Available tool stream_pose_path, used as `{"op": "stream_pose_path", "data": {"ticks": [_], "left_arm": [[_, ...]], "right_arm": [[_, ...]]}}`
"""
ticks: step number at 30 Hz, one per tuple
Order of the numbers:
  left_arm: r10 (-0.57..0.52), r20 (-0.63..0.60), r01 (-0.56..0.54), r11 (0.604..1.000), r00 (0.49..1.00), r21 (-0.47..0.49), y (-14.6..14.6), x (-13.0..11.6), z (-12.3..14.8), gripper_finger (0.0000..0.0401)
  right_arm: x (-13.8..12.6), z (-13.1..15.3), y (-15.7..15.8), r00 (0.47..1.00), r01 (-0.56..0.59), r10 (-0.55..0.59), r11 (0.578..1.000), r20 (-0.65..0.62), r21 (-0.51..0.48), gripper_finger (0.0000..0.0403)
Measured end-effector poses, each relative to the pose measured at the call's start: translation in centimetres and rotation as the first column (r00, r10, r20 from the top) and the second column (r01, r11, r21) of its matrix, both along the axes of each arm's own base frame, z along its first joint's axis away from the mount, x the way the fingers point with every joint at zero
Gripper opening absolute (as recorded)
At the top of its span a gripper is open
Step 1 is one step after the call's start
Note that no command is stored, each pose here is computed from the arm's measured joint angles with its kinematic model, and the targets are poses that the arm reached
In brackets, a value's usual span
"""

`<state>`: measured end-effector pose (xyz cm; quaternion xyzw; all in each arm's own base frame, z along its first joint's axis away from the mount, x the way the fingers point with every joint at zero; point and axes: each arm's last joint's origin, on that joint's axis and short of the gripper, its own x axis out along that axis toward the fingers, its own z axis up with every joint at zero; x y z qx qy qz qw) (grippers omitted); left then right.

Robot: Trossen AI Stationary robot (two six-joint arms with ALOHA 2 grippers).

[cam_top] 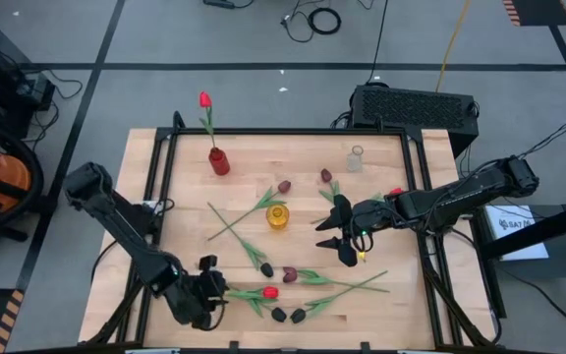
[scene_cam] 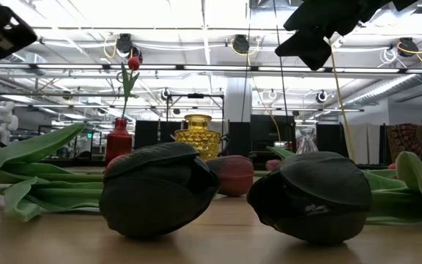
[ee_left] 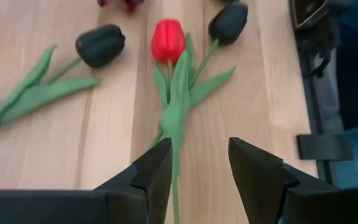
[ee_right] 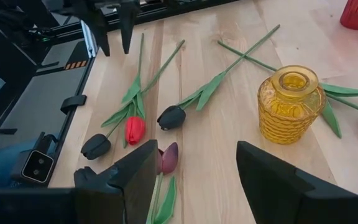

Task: Sort flowers into vase by color
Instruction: Put the bottom red flower into the red vase

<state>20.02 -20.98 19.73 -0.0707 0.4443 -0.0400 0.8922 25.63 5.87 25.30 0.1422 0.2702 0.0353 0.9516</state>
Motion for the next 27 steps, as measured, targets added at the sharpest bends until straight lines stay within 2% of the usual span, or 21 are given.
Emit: {"op": "stream_pose_path", "data": {"ticks": [6,13,23,27], "left_arm": [[0.037,-0.064,-0.037,0.999,0.997,0.006,-0.7,0.0,-1.5,0.0164],[0.063,-0.197,-0.053,0.997,0.978,0.058,-1.2,0.0,-4.6,0.0164],[0.092,-0.194,-0.070,0.990,0.977,0.118,-1.1,0.3,-5.8,0.0164],[0.087,-0.243,-0.061,0.992,0.966,0.111,-1.0,0.4,-6.6,0.0151]], "right_arm": [[0.0,0.0,0.0,1.000,-0.004,0.004,1.000,-0.001,0.002,0.0210],[0.0,0.0,0.0,1.000,0.000,0.000,1.000,-0.002,0.008,0.0210],[0.0,0.1,0.0,1.000,0.000,0.000,1.000,0.005,0.010,0.0210],[0.0,0.1,0.0,1.000,0.000,0.000,1.000,0.005,0.010,0.0210]]}}
